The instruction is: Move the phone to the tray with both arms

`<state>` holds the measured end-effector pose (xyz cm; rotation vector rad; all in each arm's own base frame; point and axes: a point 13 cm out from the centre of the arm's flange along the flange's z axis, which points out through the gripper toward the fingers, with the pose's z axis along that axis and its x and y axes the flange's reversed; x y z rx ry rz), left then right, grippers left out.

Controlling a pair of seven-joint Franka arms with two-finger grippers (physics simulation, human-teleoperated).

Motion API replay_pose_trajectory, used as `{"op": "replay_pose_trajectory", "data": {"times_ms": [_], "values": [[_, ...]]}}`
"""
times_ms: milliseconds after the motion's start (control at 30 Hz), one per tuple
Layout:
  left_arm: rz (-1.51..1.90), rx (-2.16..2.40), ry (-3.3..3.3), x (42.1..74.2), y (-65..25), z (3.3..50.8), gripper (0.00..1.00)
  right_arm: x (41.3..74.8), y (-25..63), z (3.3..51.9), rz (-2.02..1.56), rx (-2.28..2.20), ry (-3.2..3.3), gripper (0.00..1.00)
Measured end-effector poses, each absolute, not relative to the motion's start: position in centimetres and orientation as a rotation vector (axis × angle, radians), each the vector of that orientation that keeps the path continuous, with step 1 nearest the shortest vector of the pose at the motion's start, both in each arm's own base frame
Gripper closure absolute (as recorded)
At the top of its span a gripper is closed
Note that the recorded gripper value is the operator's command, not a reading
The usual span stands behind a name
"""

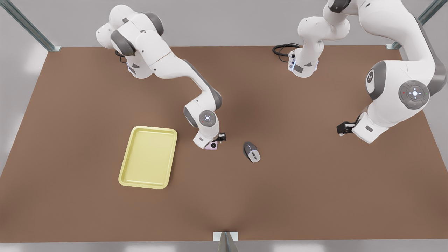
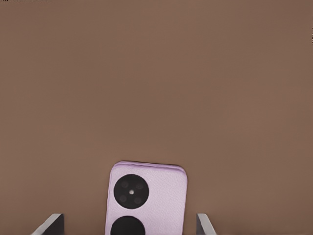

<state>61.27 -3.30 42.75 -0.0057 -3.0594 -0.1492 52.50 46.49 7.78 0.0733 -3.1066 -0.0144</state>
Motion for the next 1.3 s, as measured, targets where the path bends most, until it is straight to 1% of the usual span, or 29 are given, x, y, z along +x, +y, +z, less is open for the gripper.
{"op": "replay_pose_trajectory", "data": {"times_ms": [167,300,667,1033,1067,1133,1200,1233,1267,1300], "values": [[-0.148,-0.064,-3.049,61.3,-3.3,42.3,0.00,52.3,46.2,5.9,0.000,-0.082,-3.115,0.00],[-0.146,-0.101,-3.043,61.4,-3.3,42.0,0.00,51.2,46.6,4.8,0.001,-0.168,-3.101,0.00],[-0.143,-0.166,-3.035,61.5,-3.3,41.7,0.00,50.4,45.8,3.6,0.028,-0.354,-3.077,0.00],[-0.143,-0.201,-3.033,61.5,-3.2,41.7,0.00,49.6,45.7,2.4,0.036,-0.433,-3.070,0.00],[-0.142,-0.203,-3.033,61.6,-3.2,41.7,0.00,49.6,45.8,2.4,0.034,-0.438,-3.071,0.02],[-0.141,-0.208,-3.032,61.5,-3.3,41.6,0.00,49.7,45.8,2.4,0.029,-0.448,-3.072,0.13],[-0.141,-0.212,-3.031,61.6,-3.3,41.6,0.00,49.8,45.9,2.4,0.025,-0.455,-3.073,0.14],[-0.141,-0.213,-3.031,61.6,-3.3,41.6,0.00,49.8,45.9,2.4,0.024,-0.459,-3.073,0.17],[-0.140,-0.215,-3.031,61.6,-3.3,41.6,0.00,49.8,45.9,2.4,0.022,-0.461,-3.073,0.17],[-0.140,-0.217,-3.031,61.6,-3.3,41.6,0.00,49.8,45.9,2.4,0.021,-0.464,-3.073,0.21]]}}
